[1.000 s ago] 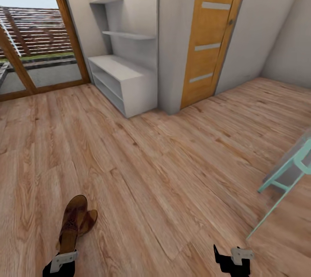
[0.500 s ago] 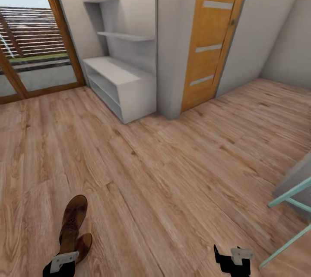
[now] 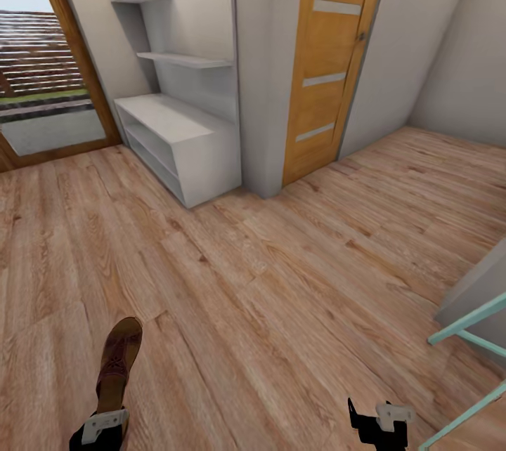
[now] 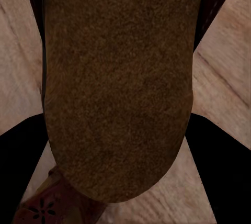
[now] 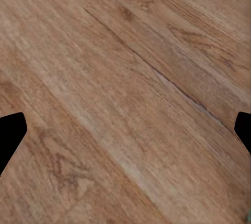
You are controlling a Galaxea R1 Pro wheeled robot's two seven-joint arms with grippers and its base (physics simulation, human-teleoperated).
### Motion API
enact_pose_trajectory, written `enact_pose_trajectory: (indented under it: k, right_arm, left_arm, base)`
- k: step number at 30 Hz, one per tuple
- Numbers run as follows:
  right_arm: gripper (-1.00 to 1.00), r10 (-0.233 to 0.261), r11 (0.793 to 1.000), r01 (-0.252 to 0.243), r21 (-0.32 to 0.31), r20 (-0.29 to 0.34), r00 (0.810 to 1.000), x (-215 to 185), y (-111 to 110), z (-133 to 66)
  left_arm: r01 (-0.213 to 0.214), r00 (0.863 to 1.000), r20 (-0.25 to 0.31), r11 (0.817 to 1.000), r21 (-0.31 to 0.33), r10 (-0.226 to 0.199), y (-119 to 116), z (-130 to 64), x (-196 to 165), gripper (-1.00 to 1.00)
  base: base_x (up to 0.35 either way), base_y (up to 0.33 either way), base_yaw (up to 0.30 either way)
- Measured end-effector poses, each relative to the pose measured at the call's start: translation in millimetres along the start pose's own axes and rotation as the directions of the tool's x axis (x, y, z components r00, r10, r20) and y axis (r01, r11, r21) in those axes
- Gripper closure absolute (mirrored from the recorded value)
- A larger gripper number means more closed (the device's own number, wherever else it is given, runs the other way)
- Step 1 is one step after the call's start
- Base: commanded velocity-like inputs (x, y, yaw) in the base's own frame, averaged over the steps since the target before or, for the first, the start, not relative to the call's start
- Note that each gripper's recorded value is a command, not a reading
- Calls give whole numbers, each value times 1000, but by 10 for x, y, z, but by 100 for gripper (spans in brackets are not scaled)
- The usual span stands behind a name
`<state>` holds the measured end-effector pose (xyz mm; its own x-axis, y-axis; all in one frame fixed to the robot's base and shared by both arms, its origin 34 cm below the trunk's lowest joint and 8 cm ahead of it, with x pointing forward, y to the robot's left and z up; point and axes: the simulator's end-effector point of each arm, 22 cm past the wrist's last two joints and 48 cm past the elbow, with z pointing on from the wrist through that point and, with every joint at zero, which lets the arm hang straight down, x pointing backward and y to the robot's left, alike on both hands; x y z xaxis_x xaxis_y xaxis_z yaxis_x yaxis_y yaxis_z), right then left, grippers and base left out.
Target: Pick up the two gym shoes and the two sandals from the corridor floor and place them onto the hallstand (shoe rack) in the corridor, making sure they are on the rack and not on the floor. Arrange them so the two gym shoes are next to each other and the two sandals are next to each other.
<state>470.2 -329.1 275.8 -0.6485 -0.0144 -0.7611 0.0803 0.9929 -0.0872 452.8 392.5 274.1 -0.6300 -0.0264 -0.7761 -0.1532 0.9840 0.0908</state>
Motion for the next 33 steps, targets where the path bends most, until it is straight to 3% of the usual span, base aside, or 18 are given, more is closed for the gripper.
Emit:
enact_pose_trajectory:
  k: [33]
  right_arm:
    - [-100, 0, 1000, 0, 0, -1, 1000, 1, 0, 0]
  left_arm:
    - [0, 1000, -1, 1000, 0, 0, 0, -2, 3, 100]
  base:
    - [333, -52, 0]
